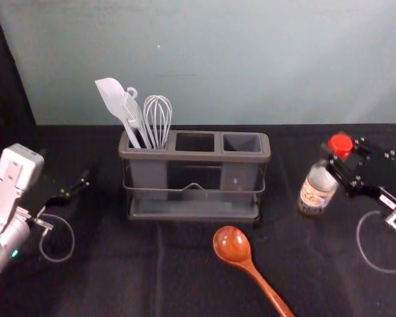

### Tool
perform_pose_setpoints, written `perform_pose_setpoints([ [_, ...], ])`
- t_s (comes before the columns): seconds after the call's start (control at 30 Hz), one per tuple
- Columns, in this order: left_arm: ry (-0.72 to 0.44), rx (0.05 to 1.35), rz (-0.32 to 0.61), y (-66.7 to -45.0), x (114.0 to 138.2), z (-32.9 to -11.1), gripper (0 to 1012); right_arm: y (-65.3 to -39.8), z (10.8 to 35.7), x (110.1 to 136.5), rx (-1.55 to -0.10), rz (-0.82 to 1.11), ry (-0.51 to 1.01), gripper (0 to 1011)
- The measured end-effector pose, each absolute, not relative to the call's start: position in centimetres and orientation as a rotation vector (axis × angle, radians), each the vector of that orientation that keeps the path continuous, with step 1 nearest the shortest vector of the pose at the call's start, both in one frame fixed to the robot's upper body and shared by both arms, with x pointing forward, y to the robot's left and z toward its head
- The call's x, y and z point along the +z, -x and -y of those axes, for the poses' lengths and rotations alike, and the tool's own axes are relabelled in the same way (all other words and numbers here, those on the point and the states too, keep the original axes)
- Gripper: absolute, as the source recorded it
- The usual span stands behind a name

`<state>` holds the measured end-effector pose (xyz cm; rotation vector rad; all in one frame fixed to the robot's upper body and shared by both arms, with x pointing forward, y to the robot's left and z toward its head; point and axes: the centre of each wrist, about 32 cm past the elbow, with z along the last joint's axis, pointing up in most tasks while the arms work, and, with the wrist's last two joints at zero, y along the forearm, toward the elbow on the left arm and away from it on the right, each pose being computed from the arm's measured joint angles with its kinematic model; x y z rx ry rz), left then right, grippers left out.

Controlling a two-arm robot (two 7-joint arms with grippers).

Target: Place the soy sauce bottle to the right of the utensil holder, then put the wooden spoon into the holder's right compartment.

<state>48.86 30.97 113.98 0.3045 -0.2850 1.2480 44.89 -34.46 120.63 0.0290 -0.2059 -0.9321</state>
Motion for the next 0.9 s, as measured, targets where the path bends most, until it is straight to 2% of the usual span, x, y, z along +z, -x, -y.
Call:
perform_pose_setpoints([
  [0.43,-0.304,1.248,0.285,-48.9,114.0,-31.0,1011,-48.5,33.9,120.5,-0.925,0.173,-0.026,382],
  [0.9,-0.304,1.248,0.285,-48.9,114.0,-31.0,1011,-50.5,32.4,119.6,-0.909,0.149,-0.002,382],
])
